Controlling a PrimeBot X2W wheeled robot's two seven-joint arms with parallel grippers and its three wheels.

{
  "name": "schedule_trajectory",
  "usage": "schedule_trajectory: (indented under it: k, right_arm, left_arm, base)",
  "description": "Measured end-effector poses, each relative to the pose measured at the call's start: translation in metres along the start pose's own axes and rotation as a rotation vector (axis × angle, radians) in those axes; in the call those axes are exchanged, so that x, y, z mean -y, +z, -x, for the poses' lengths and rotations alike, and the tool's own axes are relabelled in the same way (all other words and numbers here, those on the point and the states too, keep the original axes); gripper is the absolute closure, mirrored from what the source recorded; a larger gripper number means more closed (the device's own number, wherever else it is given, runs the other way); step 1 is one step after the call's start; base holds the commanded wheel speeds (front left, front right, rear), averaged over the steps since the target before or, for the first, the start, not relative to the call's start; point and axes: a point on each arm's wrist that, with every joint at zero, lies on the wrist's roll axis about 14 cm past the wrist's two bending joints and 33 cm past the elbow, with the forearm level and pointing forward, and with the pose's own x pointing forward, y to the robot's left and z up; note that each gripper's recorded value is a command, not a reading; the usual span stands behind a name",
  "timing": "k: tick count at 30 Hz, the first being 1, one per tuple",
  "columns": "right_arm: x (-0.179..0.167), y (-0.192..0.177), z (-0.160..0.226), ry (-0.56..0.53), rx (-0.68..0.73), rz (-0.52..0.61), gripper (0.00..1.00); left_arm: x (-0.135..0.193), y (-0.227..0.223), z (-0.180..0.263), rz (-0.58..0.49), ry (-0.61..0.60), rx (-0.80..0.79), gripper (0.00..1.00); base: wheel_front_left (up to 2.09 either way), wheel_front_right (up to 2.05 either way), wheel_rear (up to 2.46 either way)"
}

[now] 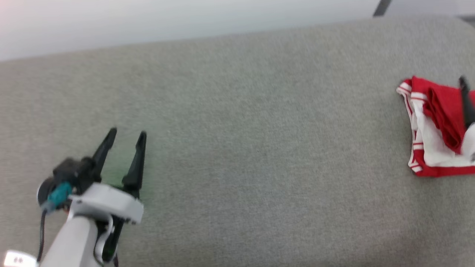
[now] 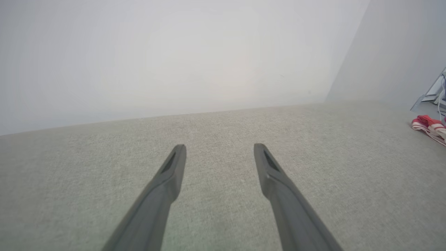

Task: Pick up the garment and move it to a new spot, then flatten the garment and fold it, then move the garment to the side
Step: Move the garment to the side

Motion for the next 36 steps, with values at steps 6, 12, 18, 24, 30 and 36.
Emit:
schedule_trajectory:
  k: [6, 12, 18, 24, 30, 36]
  right_arm:
    - [-0.037, 0.012, 0.031, 0.036, 0.097, -0.061, 0.00]
    - [-0.060, 0.029, 0.060, 0.059, 0.181, -0.101, 0.00]
    - [-0.082, 0.041, 0.087, 0.086, 0.239, -0.132, 0.00]
    - [-0.097, 0.048, 0.110, 0.104, 0.275, -0.159, 0.00]
    - [-0.112, 0.047, 0.126, 0.122, 0.281, -0.186, 0.00]
    - [-0.122, 0.044, 0.138, 0.132, 0.278, -0.215, 0.00]
  left_arm:
    - [-0.018, 0.015, 0.041, -0.009, 0.094, 0.032, 0.00]
    - [-0.033, 0.030, 0.079, -0.017, 0.172, 0.069, 0.00]
    - [-0.038, 0.034, 0.112, -0.014, 0.212, 0.081, 0.00]
    - [-0.043, 0.039, 0.137, -0.009, 0.246, 0.102, 0.00]
    - [-0.050, 0.042, 0.155, 0.002, 0.285, 0.119, 0.00]
    - [-0.055, 0.041, 0.169, 0.005, 0.315, 0.122, 0.00]
  base:
    - [0.00, 0.00, 0.00]
    - [0.00, 0.00, 0.00]
    - [0.00, 0.00, 0.00]
    - [0.00, 0.00, 0.00]
    - [0.00, 0.00, 0.00]
    - [0.00, 0.00, 0.00]
